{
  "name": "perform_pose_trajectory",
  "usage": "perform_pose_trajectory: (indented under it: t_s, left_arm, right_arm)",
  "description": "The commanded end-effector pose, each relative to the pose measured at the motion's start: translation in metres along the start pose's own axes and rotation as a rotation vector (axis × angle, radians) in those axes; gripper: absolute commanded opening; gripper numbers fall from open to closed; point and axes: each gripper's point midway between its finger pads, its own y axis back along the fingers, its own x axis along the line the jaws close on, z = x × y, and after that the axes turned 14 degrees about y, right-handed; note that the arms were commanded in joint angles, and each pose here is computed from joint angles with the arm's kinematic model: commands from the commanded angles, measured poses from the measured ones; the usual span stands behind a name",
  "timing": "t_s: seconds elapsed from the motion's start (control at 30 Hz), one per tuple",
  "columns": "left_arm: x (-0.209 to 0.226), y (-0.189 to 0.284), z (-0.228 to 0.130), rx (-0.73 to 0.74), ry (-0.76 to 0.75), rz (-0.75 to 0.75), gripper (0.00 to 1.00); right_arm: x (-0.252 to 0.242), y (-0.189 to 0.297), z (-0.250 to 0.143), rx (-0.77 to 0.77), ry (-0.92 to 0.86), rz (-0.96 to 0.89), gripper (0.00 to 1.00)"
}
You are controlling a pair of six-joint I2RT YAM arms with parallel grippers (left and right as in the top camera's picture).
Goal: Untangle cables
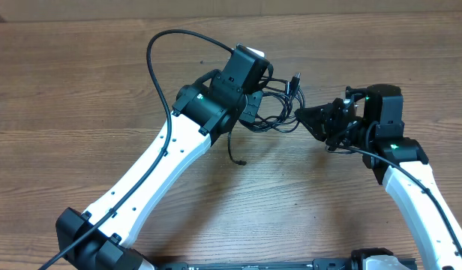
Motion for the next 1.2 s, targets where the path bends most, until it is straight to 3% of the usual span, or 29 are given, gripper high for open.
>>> perform_pose_trajectory:
  t_s: [0.0, 0.3, 0.43, 0.47, 0.63, 0.77, 0.97, 1.17]
  left_arm:
    - [0.035, 0.012, 0.026, -0.114, 0.006, 0.167, 0.04]
    - [0.075, 0.010, 0.037, -0.129, 0.098, 0.255, 0.04]
    - [0.064, 0.006, 0.033, -0.093, 0.127, 0.172, 0.04]
    - [0.060, 0.005, 0.031, -0.082, 0.126, 0.148, 0.04]
    - [0.043, 0.003, 0.025, -0.039, 0.087, 0.048, 0.04]
    - [0.025, 0.003, 0.023, -0.014, 0.050, -0.053, 0.04]
    - [-0.003, 0.007, 0.025, -0.004, 0.049, -0.207, 0.04]
    - [-0.012, 0.009, 0.028, -0.021, 0.054, -0.230, 0.04]
  right_arm:
    - [0.004, 0.009, 0.006, 0.010, 0.046, 0.048, 0.04]
    - [-0.009, 0.031, 0.014, 0.019, 0.192, 0.089, 0.04]
    - [-0.009, 0.031, 0.015, 0.015, 0.218, 0.087, 0.04]
    - [-0.009, 0.031, 0.015, 0.011, 0.220, 0.086, 0.07]
    - [-0.010, 0.031, 0.016, 0.008, 0.219, 0.080, 0.47]
    - [-0.010, 0.030, 0.016, 0.008, 0.220, 0.080, 0.68]
    - [-0.008, 0.030, 0.014, 0.015, 0.208, 0.088, 0.73]
    - [0.008, 0.026, 0.003, 0.058, 0.318, 0.158, 0.75]
